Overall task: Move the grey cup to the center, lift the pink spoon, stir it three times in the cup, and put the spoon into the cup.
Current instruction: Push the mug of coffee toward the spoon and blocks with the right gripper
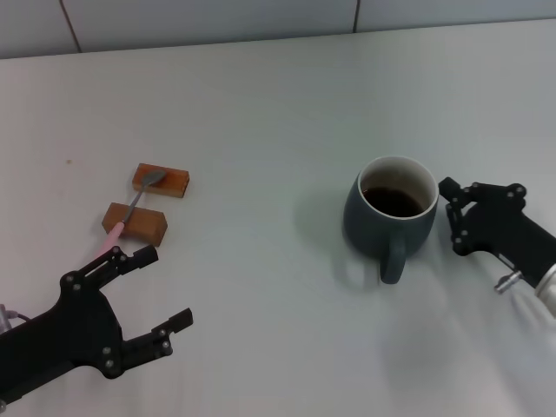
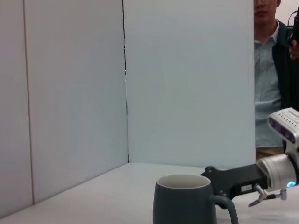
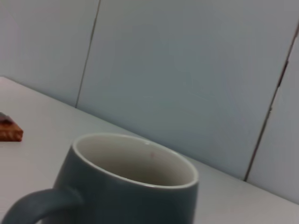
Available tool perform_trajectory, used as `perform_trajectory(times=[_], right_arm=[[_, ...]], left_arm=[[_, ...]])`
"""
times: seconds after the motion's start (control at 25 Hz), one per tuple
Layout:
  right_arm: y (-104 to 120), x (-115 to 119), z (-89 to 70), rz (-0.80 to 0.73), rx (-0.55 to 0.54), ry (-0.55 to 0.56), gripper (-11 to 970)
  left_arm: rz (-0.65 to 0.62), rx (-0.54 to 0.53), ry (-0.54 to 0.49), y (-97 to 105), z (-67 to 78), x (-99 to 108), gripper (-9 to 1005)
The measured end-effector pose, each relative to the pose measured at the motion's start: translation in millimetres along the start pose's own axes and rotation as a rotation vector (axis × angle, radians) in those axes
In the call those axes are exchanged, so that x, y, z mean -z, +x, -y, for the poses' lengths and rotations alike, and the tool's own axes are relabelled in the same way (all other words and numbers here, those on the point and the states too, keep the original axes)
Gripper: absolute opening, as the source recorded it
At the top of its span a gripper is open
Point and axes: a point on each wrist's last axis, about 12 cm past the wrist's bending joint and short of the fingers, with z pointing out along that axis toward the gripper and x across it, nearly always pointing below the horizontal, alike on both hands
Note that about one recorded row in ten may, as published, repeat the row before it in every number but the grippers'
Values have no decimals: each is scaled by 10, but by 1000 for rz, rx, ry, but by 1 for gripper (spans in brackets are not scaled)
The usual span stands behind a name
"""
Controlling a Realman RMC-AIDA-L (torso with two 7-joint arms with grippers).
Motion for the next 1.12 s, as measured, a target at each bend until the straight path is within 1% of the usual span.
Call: perform_trajectory(times=[0.04,0.2,0.28,0.36,0.4,0.44,0.52,0.56,0.6,0.64,0.76,0.8,0.84,1.0,1.12], right_arm=[[0,0,0,0,0,0,-2],[-62,-147,-98,5,-22,-21,-1],[-79,-178,-116,7,-27,-24,-1],[-119,-253,-158,12,-40,-36,-1],[-160,-327,-199,15,-52,-49,-1],[-160,-327,-199,15,-52,-49,-1],[-202,-408,-240,14,-62,-65,-1],[-228,-451,-259,15,-65,-74,-1],[-287,-546,-297,18,-69,-93,-1],[-287,-546,-297,18,-69,-93,-1],[-381,-693,-359,16,-72,-126,-1],[-445,-786,-397,16,-70,-147,-1],[-445,-786,-397,16,-70,-147,-1],[-598,-969,-496,24,-71,-192,-1],[-629,-998,-516,29,-74,-202,-1]], left_arm=[[0,0,0,0,0,0,845],[2,-2,0,-6,-6,-2,845],[2,-2,0,-7,-8,-3,845],[2,-3,1,-10,-14,-4,845],[2,-5,1,-13,-19,-1,845],[2,-5,1,-13,-19,-1,845],[2,-7,1,-17,-20,5,845],[3,-8,0,-19,-20,9,845],[4,-9,0,-22,-20,11,845],[3,-10,-1,-22,-20,14,845],[3,-9,-2,-23,-18,25,845],[5,-9,-2,-25,-15,29,845],[5,-9,-2,-25,-15,29,845],[6,-7,-5,-24,-2,51,845],[6,-4,-8,-20,9,65,845]])
